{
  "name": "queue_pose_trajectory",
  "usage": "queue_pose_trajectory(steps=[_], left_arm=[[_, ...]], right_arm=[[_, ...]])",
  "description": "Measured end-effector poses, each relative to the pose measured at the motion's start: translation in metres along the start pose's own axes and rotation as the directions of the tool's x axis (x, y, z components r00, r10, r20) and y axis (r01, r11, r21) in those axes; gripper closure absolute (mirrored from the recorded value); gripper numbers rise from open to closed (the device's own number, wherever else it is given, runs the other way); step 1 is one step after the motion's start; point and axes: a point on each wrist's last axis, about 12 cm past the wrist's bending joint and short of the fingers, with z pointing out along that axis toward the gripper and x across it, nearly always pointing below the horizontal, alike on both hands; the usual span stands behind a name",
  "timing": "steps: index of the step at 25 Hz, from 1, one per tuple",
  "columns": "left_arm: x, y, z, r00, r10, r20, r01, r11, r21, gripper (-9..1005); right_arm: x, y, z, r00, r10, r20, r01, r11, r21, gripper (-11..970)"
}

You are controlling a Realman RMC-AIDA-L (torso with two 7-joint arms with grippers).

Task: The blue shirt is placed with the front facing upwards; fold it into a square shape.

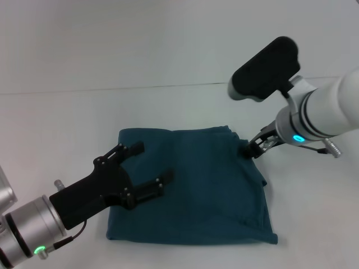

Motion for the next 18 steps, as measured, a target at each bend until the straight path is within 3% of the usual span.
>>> queue_pose_trajectory(steps=[18], left_arm=[[-0.002,0.002,-0.001,1.000,0.012,0.003,-0.012,1.000,0.000,69]], right_arm=[[0.019,-0.051,-0.018,0.984,0.158,0.084,-0.163,0.985,0.058,289]])
